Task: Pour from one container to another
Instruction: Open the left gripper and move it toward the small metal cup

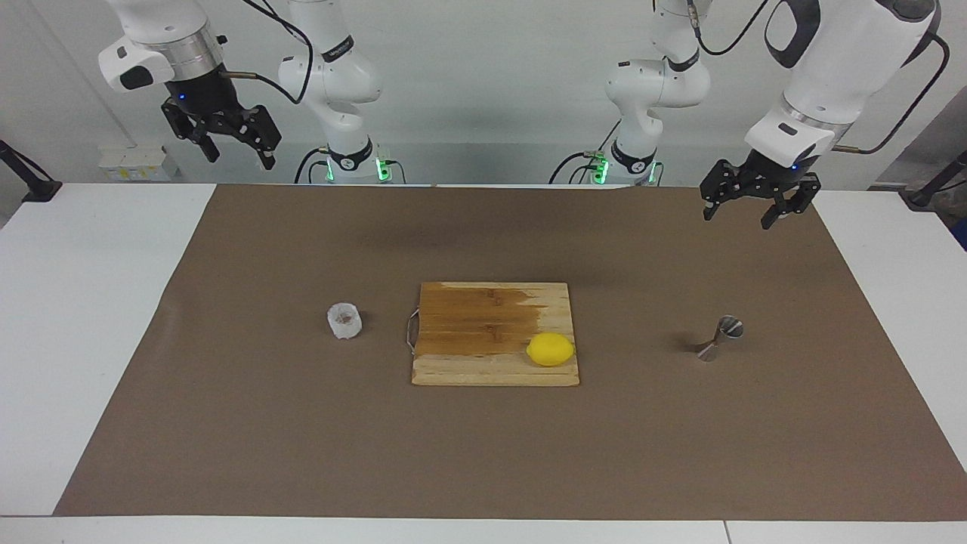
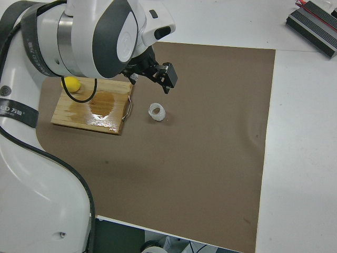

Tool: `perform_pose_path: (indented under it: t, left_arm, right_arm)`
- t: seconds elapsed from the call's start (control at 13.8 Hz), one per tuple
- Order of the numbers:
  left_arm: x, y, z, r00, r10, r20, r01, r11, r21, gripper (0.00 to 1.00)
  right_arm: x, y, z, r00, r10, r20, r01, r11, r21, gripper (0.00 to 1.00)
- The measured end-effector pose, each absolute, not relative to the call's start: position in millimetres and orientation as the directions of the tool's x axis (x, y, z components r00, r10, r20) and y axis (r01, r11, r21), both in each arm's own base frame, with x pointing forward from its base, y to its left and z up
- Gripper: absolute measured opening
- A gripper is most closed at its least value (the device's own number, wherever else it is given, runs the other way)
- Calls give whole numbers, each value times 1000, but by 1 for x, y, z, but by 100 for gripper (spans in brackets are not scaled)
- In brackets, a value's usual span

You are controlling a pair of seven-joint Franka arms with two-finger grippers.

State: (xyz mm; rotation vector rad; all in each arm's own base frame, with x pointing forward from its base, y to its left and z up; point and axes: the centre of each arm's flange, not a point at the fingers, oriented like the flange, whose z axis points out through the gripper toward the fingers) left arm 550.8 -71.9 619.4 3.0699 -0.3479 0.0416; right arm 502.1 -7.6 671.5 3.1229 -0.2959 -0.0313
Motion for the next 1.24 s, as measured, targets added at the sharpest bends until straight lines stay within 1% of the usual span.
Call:
perform_pose_path:
  t: [0.58, 0.87, 1.02, 1.24]
  left_arm:
    - [550, -70, 618, 976, -218, 27, -219, -975, 49, 100]
    - [554, -68, 611, 984, -175, 44, -177, -983, 49, 100]
    - [557, -60, 604, 994, -102, 37, -104, -993, 58, 100]
    - [576, -29, 576, 987, 163, -17, 163, -979, 120, 100]
  right_arm:
    - [502, -8, 671, 982, -188, -19, -188, -982, 6, 100]
    - [502, -8, 671, 982, -188, -19, -188, -982, 6, 100]
    - [502, -8, 671, 982, -188, -19, -188, -982, 6, 100]
    - [502, -8, 671, 982, -188, -19, -188, -982, 6, 100]
